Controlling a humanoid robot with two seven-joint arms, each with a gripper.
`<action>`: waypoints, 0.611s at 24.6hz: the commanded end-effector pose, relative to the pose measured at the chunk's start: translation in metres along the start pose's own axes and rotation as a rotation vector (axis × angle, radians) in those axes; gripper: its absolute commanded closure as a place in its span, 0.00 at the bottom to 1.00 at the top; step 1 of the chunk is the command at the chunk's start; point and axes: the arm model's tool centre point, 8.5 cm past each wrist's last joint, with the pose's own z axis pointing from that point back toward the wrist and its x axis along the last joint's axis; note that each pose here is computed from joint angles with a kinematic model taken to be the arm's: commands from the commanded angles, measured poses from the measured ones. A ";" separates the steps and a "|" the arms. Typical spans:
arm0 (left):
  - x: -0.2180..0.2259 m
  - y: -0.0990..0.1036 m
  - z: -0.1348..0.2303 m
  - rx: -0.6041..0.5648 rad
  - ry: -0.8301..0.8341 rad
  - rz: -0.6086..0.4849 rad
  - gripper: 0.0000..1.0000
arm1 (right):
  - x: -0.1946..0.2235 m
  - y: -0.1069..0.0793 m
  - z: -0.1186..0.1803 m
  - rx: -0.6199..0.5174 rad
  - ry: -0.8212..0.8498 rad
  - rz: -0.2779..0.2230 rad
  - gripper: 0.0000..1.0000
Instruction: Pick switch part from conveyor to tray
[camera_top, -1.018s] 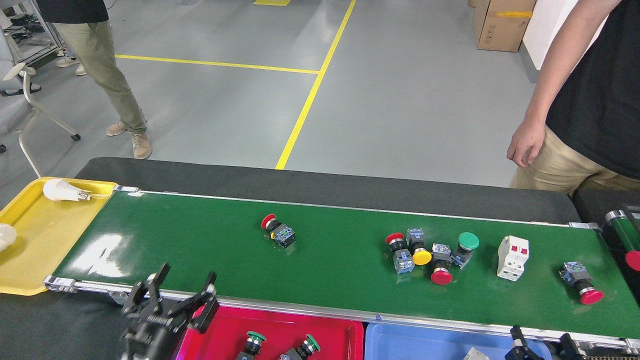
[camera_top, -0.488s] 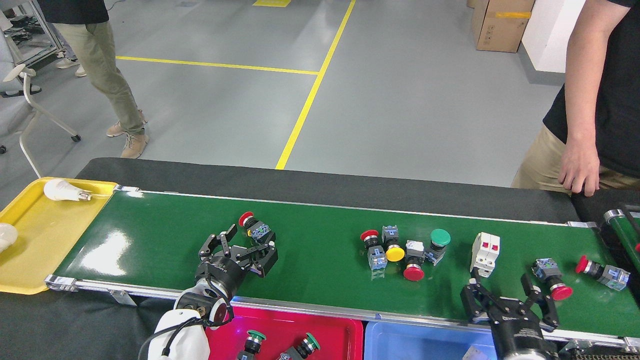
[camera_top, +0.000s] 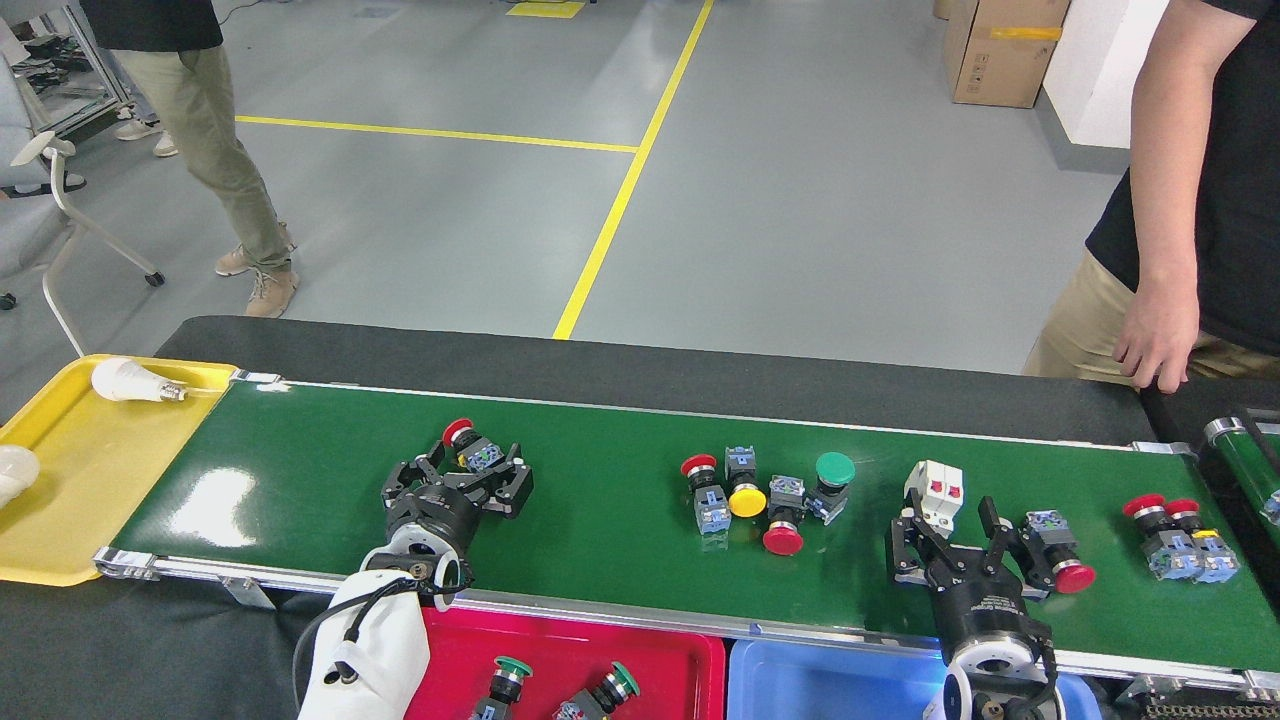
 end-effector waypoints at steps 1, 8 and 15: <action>-0.007 0.018 -0.004 0.042 0.022 -0.010 0.91 | 0.005 -0.008 -0.003 -0.019 -0.040 0.014 0.95; -0.008 0.014 0.008 0.071 -0.024 -0.014 0.92 | 0.015 -0.022 0.032 -0.073 -0.283 0.094 0.98; 0.020 -0.029 0.166 0.219 -0.489 -0.131 0.56 | 0.033 -0.011 0.115 -0.034 -0.864 0.082 0.98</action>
